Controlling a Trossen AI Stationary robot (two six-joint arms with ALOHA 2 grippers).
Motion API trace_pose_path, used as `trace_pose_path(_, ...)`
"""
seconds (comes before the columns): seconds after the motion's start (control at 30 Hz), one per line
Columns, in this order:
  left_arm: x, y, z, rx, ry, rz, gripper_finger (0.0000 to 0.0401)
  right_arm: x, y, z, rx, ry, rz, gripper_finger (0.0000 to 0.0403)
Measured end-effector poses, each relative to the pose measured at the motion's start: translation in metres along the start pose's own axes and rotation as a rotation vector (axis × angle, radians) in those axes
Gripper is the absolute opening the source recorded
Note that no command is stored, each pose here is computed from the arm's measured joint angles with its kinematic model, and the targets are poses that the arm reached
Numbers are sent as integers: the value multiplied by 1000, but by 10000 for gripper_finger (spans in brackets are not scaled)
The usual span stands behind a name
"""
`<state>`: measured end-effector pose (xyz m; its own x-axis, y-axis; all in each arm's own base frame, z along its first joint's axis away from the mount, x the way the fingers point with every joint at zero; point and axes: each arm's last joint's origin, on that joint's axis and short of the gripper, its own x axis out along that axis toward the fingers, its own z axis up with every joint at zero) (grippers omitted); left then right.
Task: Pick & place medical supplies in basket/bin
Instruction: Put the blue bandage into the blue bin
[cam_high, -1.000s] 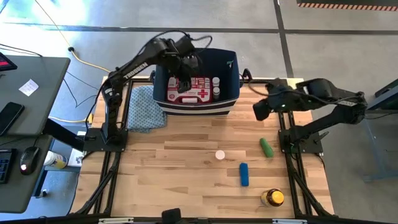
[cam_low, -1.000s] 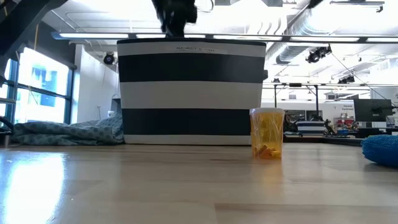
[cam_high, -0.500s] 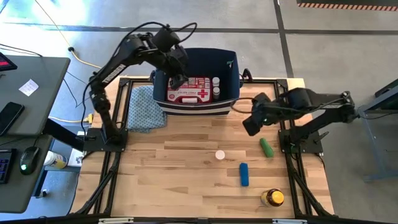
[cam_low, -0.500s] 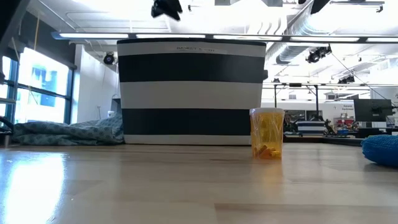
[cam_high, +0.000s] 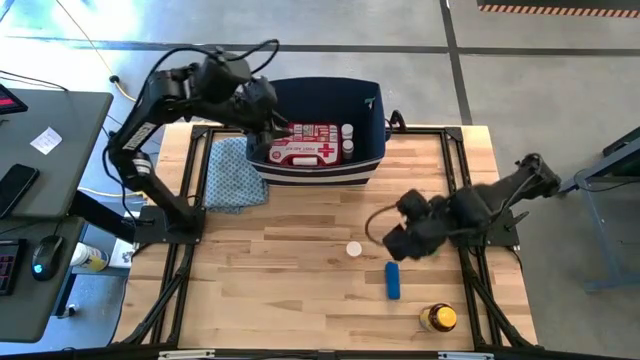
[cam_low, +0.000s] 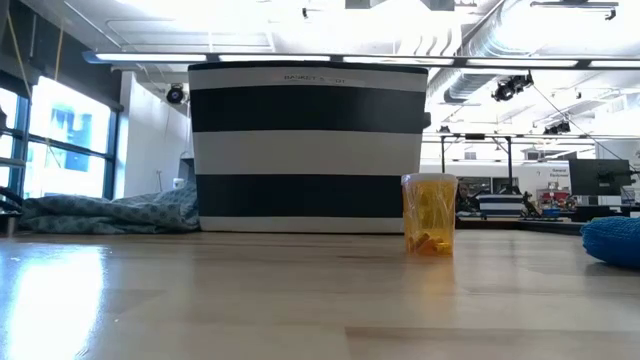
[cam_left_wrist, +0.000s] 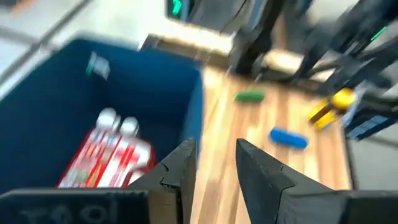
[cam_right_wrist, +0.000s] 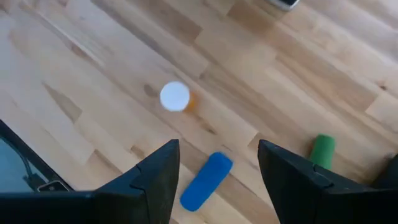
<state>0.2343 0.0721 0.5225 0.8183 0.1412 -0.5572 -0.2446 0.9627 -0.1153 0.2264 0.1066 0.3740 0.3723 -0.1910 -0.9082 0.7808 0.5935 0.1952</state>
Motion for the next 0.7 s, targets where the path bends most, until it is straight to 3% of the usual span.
trace_pose_path(0.13,-7,-8,9,3,-108,-107,143,8,14,-14,13,18,5,208)
trace_pose_path(0.3,-8,-11,12,-17,-130,-216,142,22,36,-24,87,81,69,208)
trace_pose_path(0.53,-2,-11,14,-8,-136,-214,144,44,53,-31,155,148,26,208)
trace_pose_path(0.7,-26,-12,3,-6,-107,-206,144,66,59,-26,229,201,-37,208)
